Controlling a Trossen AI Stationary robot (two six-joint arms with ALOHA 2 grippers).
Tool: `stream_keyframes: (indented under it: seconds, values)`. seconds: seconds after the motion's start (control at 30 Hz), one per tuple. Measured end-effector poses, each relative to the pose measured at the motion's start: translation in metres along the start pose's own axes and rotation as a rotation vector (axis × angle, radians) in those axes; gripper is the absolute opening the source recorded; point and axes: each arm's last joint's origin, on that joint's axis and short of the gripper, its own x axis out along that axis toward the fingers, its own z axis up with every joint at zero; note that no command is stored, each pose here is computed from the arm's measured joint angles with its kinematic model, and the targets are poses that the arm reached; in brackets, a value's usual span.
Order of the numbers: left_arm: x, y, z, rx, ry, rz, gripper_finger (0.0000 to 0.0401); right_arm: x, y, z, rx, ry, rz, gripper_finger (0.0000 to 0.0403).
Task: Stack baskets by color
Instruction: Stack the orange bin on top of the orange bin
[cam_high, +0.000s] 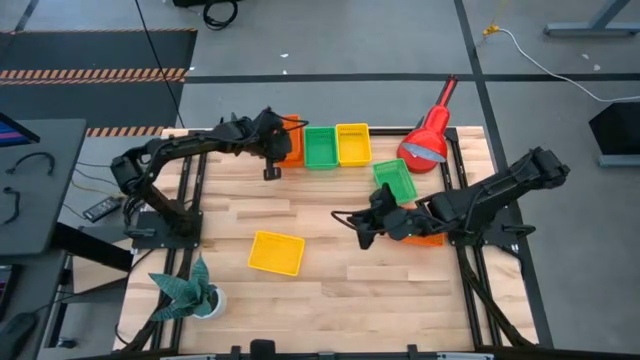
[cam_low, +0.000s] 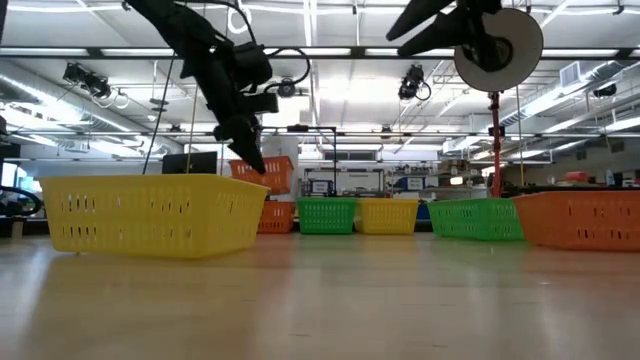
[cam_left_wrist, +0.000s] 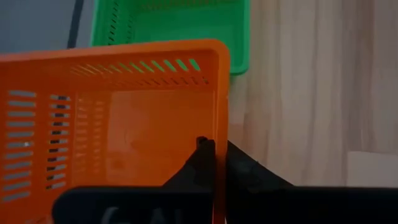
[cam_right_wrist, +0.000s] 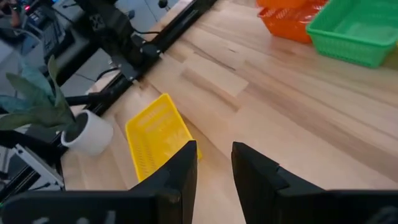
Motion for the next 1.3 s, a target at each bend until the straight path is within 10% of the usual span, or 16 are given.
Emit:
stream_keyframes:
  seconds: [1.0, 1.3]
  values:
    - [0.034, -0.004, -0.001, -0.025, 0.022, -0.033, 0.0039, 0.007, -0.004, 0.006, -0.088, 0.081, 0.056, 0.0098]
    - [0.034, -0.005, -0.001, -0.011, 0.025, -0.035, 0.0102, 0.007, -0.003, 0.006, -0.087, 0.098, 0.069, 0.0098]
